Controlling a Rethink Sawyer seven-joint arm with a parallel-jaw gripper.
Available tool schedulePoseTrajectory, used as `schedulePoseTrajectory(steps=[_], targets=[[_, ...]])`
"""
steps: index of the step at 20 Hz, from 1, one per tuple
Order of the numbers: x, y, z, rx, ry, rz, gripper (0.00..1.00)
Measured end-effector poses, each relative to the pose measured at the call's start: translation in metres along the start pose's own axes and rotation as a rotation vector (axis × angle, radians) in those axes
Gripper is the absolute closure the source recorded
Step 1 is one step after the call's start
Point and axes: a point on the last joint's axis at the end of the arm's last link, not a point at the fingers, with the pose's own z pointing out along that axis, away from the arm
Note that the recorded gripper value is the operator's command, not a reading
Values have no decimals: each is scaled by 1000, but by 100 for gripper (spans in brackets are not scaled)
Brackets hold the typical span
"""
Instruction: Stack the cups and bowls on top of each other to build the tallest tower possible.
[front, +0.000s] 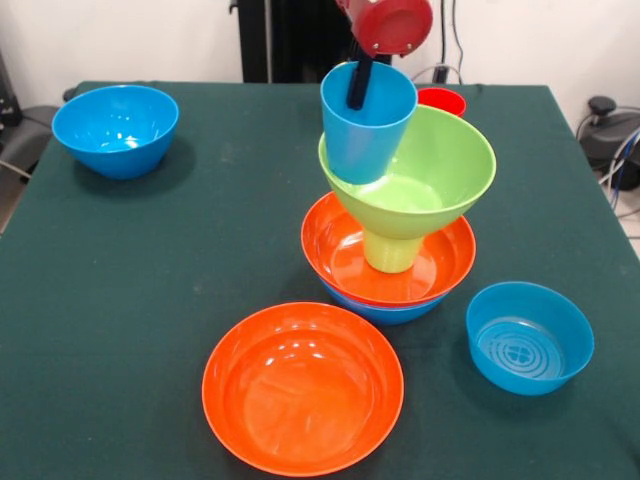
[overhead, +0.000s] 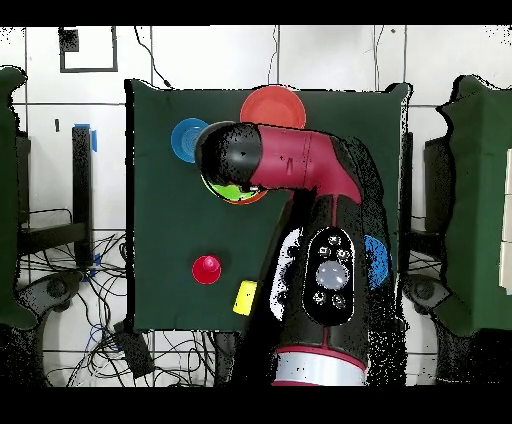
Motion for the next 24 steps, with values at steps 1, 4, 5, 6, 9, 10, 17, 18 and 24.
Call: schedulePoseTrajectory(steps=[1,4,5,6,9,10,17,18,24], targets=[[0,-1,0,2,-2,1,100],[0,-2,1,6,-8,0,100],[1,-2,1,7,-10,-1,100],[4,-2,1,8,-13,-5,100],[8,-2,1,9,-16,-11,100],[13,-1,1,7,-21,-18,100],[29,3,4,-21,-51,-41,100],[31,3,5,-25,-53,-42,100],[42,9,8,-56,-61,-45,100]])
